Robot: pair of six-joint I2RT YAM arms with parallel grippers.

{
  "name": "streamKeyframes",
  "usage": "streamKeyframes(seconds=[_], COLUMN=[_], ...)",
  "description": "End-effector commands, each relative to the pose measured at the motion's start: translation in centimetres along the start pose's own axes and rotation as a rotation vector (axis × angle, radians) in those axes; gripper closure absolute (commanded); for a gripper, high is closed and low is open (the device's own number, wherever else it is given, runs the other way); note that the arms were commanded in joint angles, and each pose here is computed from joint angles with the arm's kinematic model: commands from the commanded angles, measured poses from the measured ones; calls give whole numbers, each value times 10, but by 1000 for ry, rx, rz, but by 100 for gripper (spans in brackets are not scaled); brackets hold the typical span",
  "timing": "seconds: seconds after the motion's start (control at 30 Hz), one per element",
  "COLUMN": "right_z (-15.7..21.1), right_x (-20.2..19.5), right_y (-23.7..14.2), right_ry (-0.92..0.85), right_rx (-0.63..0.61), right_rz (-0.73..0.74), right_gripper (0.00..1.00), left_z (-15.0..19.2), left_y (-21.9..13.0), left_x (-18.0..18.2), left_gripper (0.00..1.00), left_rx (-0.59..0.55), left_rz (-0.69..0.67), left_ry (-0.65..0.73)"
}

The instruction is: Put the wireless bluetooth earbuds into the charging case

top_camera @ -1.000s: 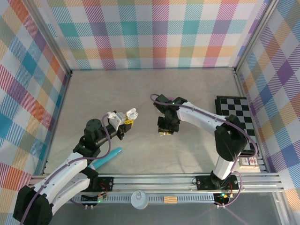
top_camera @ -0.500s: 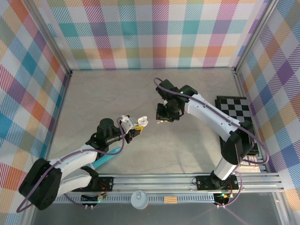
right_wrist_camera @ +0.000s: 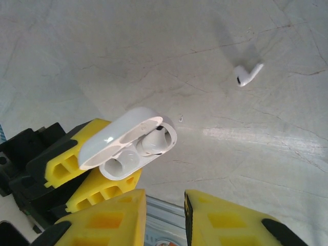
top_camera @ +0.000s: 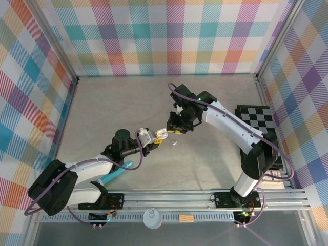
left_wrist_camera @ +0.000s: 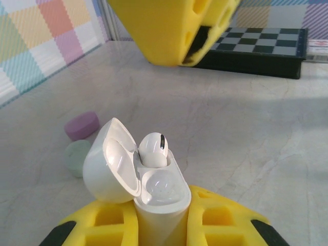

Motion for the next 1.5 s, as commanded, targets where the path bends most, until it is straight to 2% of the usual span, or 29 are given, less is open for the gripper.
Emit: streamKeyframes(seconds=[0.0, 0.17, 0.3, 0.43, 0.5, 0.63, 0.77, 1.0, 1.47], right_z=[-2, -6, -11, -32, -49, -75, -84, -74, -13], right_x=[-12, -39, -55, -72, -80, -81, -71, -77, -95], right_y=[2, 0, 29, 58, 73, 110, 148, 170, 148], right_ry=[13, 10, 2, -77, -36, 6, 38, 78, 127], right_rx=[-36, -144, -45, 14, 46, 116, 194, 248, 281], right_rz=[26, 48, -11, 110, 131, 119, 37, 9, 35], right_gripper=[71, 61, 57, 56, 58, 69, 79, 86, 88], left_z=[-5, 2, 2, -3, -6, -13, -21, -27, -29], left_y=[-2, -10, -19, -35, -46, -58, -66, -66, -55], left_x=[14, 35, 38, 41, 40, 35, 31, 30, 33], left_gripper=[100, 100, 100, 100, 100, 100, 100, 100, 100], left_rx=[-24, -26, -23, -51, -65, -67, -65, -60, -71], left_rz=[-95, -207, -237, -298, -329, -336, -326, -308, -286], left_ry=[48, 19, 29, 40, 42, 42, 50, 63, 69])
Point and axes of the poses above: each hand's point on the last joint's axis, 136 mm out from that joint toward the fingers, its own y axis out along the fingers, its own x axis along the line the jaws close on, z = x × y, the point moved 2 cm from there along -y, back along the fingers, and after that the axes turned 2 degrees about -y, right-handed, at the moved point
